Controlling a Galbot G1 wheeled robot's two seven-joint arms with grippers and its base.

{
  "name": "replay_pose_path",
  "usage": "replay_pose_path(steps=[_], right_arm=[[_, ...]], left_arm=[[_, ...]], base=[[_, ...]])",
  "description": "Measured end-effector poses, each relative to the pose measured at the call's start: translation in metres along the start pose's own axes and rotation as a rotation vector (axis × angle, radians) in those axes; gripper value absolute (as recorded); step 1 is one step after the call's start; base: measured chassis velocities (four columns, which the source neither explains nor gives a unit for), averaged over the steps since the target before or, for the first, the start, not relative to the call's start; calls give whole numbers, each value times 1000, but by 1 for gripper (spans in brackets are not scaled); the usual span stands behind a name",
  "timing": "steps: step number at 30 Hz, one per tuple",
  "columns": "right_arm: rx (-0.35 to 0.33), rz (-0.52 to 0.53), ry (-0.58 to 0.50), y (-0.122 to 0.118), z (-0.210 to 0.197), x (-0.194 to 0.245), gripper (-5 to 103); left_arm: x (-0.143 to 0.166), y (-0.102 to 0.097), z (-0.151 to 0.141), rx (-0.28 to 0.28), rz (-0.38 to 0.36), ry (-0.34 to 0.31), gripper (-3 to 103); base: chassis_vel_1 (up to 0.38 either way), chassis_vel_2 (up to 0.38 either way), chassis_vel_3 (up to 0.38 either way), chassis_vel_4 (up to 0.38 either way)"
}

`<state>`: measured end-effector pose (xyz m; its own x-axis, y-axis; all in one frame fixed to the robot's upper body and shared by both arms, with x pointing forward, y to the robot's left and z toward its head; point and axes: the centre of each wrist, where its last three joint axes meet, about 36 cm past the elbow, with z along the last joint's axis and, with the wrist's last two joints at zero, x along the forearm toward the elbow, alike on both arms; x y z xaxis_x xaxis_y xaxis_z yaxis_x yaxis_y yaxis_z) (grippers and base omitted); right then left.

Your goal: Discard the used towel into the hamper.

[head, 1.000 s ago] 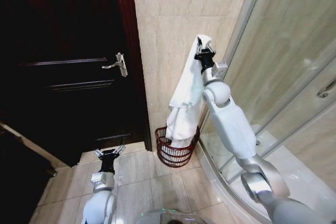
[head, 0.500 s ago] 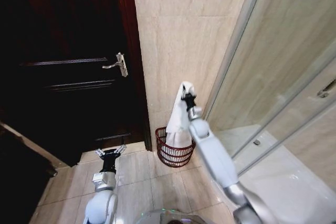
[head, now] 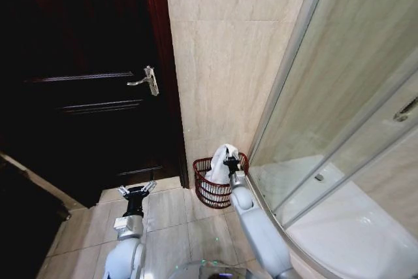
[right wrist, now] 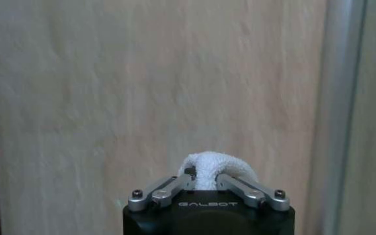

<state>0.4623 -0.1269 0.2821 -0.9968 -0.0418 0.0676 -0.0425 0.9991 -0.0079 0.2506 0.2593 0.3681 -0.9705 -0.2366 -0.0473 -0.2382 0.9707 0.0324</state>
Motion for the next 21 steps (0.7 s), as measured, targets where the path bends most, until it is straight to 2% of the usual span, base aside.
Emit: replay_pose_path(steps=[2,3,6,7,11,12,14,21], right_arm=[[-36,11,85,-5,-9,4,3],[-36,11,85,-5,-9,4,3],[-129,-11,254,-16,-37,10,3],[-129,-11,254,-16,-37,10,3],[-213,-91,431,-27,-62,1,3],[-213,-91,431,-27,-62,1,3],[-252,-140,520,-31,-72,-11,3],[-239,-228,619,-45,-101,-47,3]], left_arm=[[1,2,-1,-4,-4,-1,100],[1,2,-1,-4,-4,-1,100],[1,2,-3,-6,-4,-2,100],[1,2,-3,-6,-4,-2,100],[2,1,-5,-5,-1,-3,100],[2,1,-5,-5,-1,-3,100],[2,1,-6,-6,0,-5,100],[2,5,-11,-4,-17,-13,100]], base=[[0,0,0,0],[0,0,0,0],[0,0,0,0],[0,0,0,0],[0,0,0,0],[0,0,0,0],[0,0,0,0],[0,0,0,0]])
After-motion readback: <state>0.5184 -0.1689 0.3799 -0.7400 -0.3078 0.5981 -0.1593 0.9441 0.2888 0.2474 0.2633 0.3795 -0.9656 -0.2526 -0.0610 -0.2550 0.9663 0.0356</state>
